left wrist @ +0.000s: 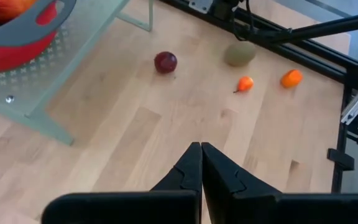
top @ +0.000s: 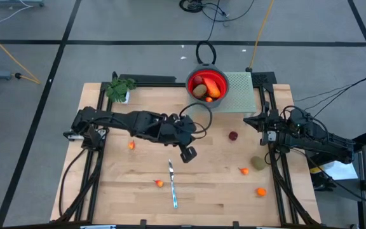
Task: Pick & Place Fruit
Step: Put the peach into the red strainer bowl on the shelf
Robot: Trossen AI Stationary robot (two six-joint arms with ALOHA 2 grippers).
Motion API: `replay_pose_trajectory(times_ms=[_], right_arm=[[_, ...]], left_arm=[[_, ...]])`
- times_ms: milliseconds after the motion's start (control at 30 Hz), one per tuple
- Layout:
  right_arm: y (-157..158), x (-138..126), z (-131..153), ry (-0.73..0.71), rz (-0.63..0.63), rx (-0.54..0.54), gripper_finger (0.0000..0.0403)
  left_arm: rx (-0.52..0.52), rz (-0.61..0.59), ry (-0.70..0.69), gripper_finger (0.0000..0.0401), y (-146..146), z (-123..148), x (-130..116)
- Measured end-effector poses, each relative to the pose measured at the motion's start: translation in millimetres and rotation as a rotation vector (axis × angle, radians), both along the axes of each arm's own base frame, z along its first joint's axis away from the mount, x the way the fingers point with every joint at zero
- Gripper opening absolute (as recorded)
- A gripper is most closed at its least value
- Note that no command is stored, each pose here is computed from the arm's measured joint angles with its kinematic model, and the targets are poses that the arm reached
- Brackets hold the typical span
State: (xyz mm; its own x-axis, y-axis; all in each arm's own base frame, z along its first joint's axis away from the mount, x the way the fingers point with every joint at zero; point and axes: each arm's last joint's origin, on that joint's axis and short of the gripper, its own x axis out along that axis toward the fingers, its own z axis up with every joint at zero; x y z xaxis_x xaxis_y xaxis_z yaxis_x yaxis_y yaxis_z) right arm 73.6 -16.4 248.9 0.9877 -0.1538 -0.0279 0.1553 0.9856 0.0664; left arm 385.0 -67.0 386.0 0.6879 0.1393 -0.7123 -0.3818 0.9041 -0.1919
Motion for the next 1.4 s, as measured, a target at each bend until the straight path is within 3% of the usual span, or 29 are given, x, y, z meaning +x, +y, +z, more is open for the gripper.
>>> replay_pose_trajectory(times_ms=[200,500,933,1400], right_arm=[[0,0,0,0.0,0.0,0.0,0.0],[0,0,0,0.0,0.0,0.0,0.0],[0,0,0,0.0,0.0,0.0,0.0],[0,0,0,0.0,0.0,0.0,0.0]], left_arm=[[-0.034,0.041,0.041,0.0004,1,-3,-4],[-0.093,0.26,0.305,0.0002,4,-29,-25],[-0.185,0.313,0.528,0.0002,-1,-96,-30],[-0.176,0.347,0.709,0.0002,3,-145,-46]])
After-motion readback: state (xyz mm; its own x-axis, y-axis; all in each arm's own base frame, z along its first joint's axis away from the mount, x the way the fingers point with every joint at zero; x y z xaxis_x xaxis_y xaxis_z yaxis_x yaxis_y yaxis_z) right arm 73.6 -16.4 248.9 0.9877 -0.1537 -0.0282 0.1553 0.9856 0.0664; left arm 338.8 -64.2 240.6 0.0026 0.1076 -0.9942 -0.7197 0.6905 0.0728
